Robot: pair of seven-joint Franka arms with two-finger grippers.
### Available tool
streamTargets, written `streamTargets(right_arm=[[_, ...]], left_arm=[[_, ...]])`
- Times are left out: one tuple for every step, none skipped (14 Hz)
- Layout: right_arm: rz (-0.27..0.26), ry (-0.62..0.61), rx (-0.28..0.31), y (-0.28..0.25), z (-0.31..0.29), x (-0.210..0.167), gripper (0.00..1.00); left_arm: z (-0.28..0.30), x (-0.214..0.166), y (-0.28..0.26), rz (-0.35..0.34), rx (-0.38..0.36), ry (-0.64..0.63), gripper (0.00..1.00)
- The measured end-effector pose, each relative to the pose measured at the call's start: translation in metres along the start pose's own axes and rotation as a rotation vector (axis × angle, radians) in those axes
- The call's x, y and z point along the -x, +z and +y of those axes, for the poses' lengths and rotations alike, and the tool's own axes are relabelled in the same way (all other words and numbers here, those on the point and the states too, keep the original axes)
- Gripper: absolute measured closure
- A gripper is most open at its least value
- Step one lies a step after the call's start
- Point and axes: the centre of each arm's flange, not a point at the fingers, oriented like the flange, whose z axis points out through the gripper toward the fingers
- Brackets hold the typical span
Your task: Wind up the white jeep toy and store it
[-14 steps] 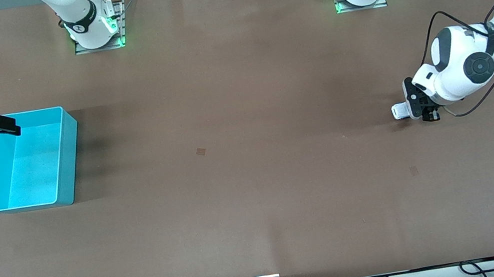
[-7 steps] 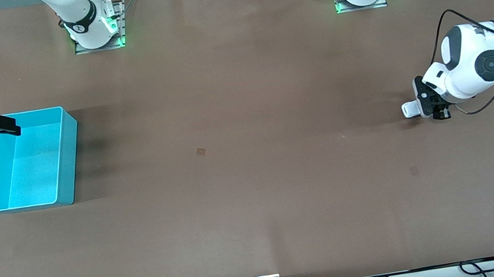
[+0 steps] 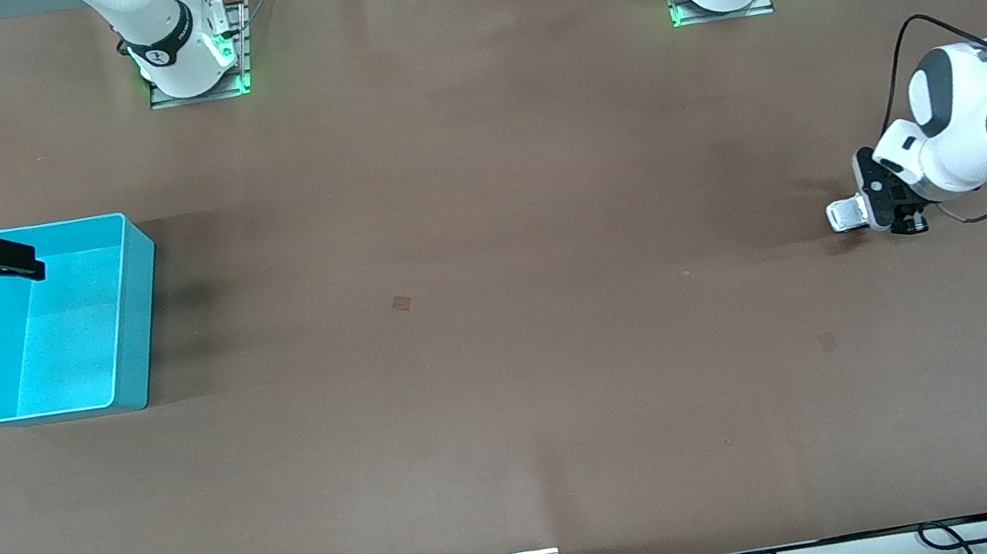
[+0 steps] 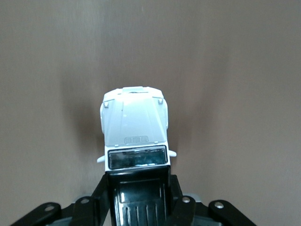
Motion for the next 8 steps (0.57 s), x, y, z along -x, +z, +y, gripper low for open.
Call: streamTargets(right_arm=[[0.004,0.0,0.0,0.0,0.0,0.0,0.0],[0.006,0.0,0.0,0.0,0.0,-0.001,0.0],[0.006,0.0,0.0,-0.001,0.0,-0.001,0.0],[0.007,0.0,0.0,-0.001,0.0,-0.001,0.0],[0.007,0.0,0.0,-0.001,0.0,0.0,0.0],[0.008,0.0,0.0,-0.002,0.0,0.0,0.0],[0.01,0.0,0.0,-0.002,0.0,0.0,0.0],[0.011,0.0,0.0,-0.003,0.0,0.001,0.0]], left_arm=[[0.0,0.006,0.001,0.001,-0.001,-0.005,0.48],[0.0,0.011,0.001,0.003,-0.001,-0.009,0.48],[0.0,0.016,0.001,0.004,-0.002,-0.016,0.48],[0.0,0.02,0.001,0.005,-0.003,-0.022,0.48],[0.0,0.023,0.002,0.005,-0.003,-0.026,0.48],[0.0,0.026,0.002,0.004,-0.004,-0.026,0.48],[0.0,0.028,0.002,-0.003,-0.004,-0.018,0.48],[0.0,0.029,0.002,-0.01,-0.004,-0.011,0.48]])
